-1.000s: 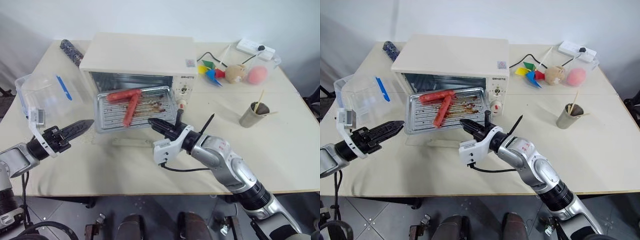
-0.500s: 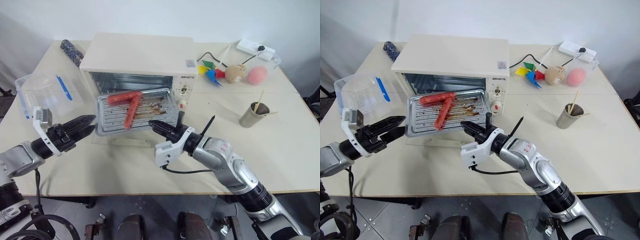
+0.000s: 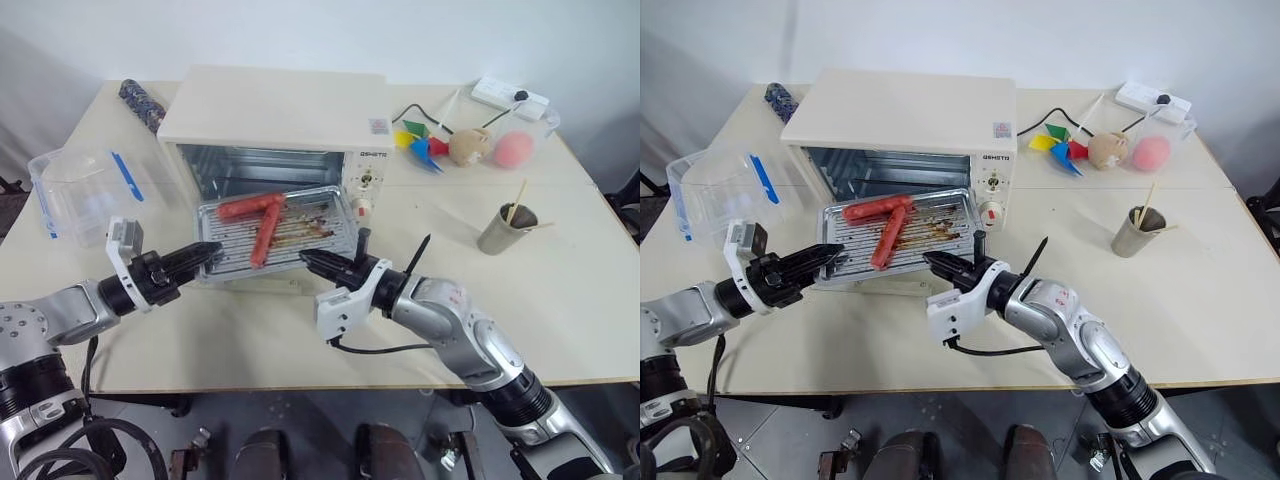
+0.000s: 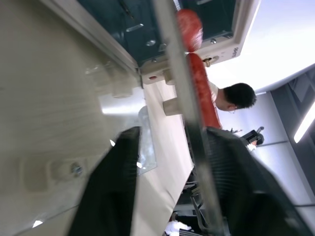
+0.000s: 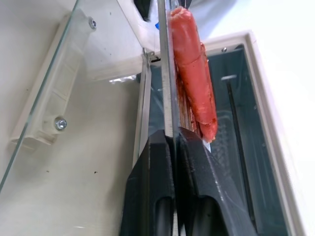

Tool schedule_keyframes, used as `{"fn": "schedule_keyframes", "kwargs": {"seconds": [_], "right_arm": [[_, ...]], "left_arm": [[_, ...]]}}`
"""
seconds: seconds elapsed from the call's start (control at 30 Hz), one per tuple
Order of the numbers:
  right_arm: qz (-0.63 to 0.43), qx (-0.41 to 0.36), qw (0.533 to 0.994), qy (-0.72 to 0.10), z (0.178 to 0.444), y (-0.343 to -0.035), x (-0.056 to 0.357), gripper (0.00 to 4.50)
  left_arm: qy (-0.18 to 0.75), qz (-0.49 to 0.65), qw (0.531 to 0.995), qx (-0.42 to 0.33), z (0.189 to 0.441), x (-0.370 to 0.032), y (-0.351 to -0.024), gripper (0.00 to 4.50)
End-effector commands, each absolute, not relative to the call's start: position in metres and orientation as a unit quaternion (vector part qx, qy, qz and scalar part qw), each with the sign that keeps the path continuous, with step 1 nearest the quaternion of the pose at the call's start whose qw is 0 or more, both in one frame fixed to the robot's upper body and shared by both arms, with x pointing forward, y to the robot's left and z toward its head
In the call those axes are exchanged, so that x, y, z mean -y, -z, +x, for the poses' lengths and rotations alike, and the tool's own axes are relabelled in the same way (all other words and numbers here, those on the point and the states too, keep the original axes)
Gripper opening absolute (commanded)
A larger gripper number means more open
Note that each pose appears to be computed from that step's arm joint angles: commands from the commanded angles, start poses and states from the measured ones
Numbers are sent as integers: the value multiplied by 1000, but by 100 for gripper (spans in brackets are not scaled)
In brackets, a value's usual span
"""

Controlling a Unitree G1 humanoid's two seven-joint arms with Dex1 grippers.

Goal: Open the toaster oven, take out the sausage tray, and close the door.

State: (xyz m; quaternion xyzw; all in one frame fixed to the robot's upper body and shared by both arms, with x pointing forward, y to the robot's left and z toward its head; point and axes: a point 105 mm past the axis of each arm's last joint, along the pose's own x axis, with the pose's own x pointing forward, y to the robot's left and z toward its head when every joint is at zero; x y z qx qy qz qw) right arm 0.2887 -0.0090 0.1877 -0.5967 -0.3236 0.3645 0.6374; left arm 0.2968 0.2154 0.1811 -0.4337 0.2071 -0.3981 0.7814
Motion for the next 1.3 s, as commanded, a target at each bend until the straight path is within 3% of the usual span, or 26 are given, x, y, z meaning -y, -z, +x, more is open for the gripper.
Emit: {"fn": "schedule_keyframes", "kwargs": {"seconds": [0.03, 0.17, 0.67, 0.97, 1.13, 1.17, 1.3], "right_arm": [[-568, 389, 635, -350, 275, -217, 6, 0], [-563, 401, 624, -365, 271, -216, 5, 0], [-548, 395, 610, -414, 270, -211, 5, 0], [-569, 376, 587, -437, 270, -204, 8, 254], [-545, 373, 594, -459, 265, -208, 9, 425], [-534, 364, 601, -471, 265, -208, 10, 445], [-499, 340, 617, -505, 260, -213, 16, 445]], "left_arm": [[400, -438, 778, -208, 297, -214, -182, 105], [401, -434, 774, -227, 294, -213, -179, 3], [409, -417, 765, -270, 286, -208, -173, 1], [416, -428, 753, -277, 286, -202, -169, 0], [417, -435, 748, -277, 286, -201, -168, 0], [417, -437, 747, -278, 286, -201, -168, 0], [419, -445, 741, -280, 285, -200, -166, 0]]}}
